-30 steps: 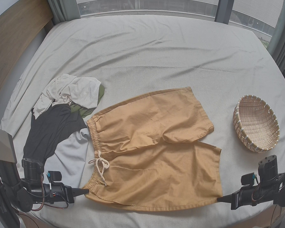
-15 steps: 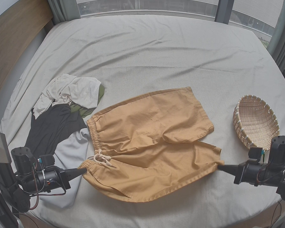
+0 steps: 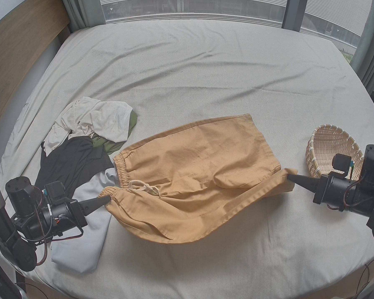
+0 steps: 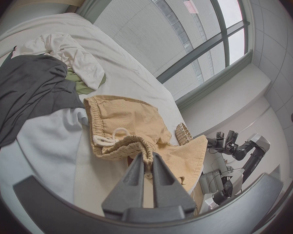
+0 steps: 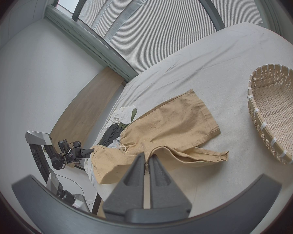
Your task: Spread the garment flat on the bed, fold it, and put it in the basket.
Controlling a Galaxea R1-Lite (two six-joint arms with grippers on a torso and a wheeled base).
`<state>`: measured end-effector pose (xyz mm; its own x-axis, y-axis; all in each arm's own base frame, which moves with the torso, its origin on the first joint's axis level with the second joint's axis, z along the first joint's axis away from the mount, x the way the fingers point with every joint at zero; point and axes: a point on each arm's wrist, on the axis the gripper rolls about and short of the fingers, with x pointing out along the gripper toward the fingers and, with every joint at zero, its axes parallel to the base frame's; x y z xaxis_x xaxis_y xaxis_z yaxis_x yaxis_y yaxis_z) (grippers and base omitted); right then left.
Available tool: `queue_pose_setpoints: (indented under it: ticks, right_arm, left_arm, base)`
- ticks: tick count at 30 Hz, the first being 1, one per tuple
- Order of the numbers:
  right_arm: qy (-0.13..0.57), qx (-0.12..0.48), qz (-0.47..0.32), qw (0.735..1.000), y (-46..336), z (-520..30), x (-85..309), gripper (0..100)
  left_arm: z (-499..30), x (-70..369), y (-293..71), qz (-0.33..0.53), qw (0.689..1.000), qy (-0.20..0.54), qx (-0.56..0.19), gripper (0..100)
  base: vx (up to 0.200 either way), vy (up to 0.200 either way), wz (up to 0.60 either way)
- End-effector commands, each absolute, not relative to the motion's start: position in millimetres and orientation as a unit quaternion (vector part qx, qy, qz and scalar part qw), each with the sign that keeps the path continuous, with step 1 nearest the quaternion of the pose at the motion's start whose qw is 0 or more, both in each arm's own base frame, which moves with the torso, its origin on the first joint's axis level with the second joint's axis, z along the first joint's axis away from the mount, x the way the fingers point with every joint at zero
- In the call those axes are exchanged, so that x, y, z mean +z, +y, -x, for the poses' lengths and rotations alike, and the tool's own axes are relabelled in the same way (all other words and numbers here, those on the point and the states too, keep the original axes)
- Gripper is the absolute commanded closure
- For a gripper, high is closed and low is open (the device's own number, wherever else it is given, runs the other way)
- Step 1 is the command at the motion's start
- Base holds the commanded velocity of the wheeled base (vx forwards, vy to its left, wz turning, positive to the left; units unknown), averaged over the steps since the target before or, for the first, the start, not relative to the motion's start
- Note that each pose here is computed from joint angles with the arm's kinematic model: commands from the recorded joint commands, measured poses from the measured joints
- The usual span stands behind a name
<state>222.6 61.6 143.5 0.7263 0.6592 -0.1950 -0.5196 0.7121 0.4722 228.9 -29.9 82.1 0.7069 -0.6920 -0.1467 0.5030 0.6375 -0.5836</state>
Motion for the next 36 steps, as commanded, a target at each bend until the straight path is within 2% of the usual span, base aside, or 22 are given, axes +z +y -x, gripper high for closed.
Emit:
queue_pose_setpoints:
  ticks: [1, 9, 19, 24, 36]
  right_arm:
    - [0.158, 0.315, -0.201, 0.914, 49.5, -231.3, 152.0, 100]
    - [0.139, 0.310, -0.218, 0.915, 42.5, -238.8, 163.0, 100]
    - [0.135, 0.310, -0.220, 0.915, 44.4, -254.4, 158.5, 100]
    - [0.097, 0.317, -0.228, 0.915, 47.8, -280.9, 170.5, 100]
    - [0.103, 0.313, -0.229, 0.916, 49.3, -304.6, 178.3, 100]
  left_arm:
    - [-231.7, 84.6, -30.0, 0.260, 0.888, 0.174, -0.336, 100]
    - [-238.2, 85.6, -29.1, 0.263, 0.892, 0.167, -0.328, 100]
    - [-243.4, 88.7, -28.9, 0.269, 0.897, 0.156, -0.315, 100]
    - [-244.3, 88.9, -29.6, 0.281, 0.893, 0.160, -0.313, 100]
    - [-251.4, 92.3, -30.7, 0.311, 0.888, 0.156, -0.300, 100]
  base:
    - [0.000, 0.000, 0.00]
    - [0.000, 0.000, 0.00]
    - [0.000, 0.000, 0.00]
    - [0.000, 0.000, 0.00]
    - [0.000, 0.000, 0.00]
